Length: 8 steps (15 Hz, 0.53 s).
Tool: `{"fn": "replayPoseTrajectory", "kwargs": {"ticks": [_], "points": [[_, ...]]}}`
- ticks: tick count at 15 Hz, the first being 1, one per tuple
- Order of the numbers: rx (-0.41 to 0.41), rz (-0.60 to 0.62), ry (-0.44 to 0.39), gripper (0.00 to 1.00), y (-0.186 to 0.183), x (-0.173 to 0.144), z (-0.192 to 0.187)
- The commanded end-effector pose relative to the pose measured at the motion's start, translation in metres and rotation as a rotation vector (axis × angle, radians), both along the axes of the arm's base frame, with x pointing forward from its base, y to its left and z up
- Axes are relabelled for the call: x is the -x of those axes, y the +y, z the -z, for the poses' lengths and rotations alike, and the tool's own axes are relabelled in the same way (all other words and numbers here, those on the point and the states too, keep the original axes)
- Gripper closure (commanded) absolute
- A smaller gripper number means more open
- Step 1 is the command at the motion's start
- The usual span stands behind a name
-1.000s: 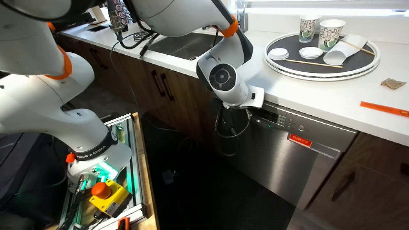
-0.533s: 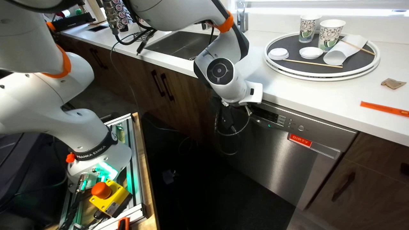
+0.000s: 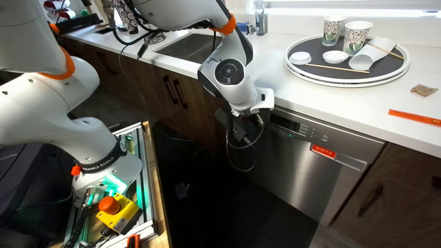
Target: Press a button on the dishwasher
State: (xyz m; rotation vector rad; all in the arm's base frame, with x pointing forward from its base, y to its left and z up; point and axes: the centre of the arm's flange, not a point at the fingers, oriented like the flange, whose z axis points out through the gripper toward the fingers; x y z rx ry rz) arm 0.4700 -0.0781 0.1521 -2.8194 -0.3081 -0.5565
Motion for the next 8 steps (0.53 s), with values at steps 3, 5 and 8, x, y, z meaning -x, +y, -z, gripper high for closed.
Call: {"fn": "replayPoseTrajectory", "kwargs": {"ticks": [3, 5, 8], "points": [[0.112, -0.047, 0.028, 0.74, -0.003, 0.016, -0.022], [0.137, -0.064, 0.026, 0.66, -0.006, 0.019, -0.026], [0.171, -0.089, 0.031, 0.45, -0.006, 0.025, -0.034]]}}
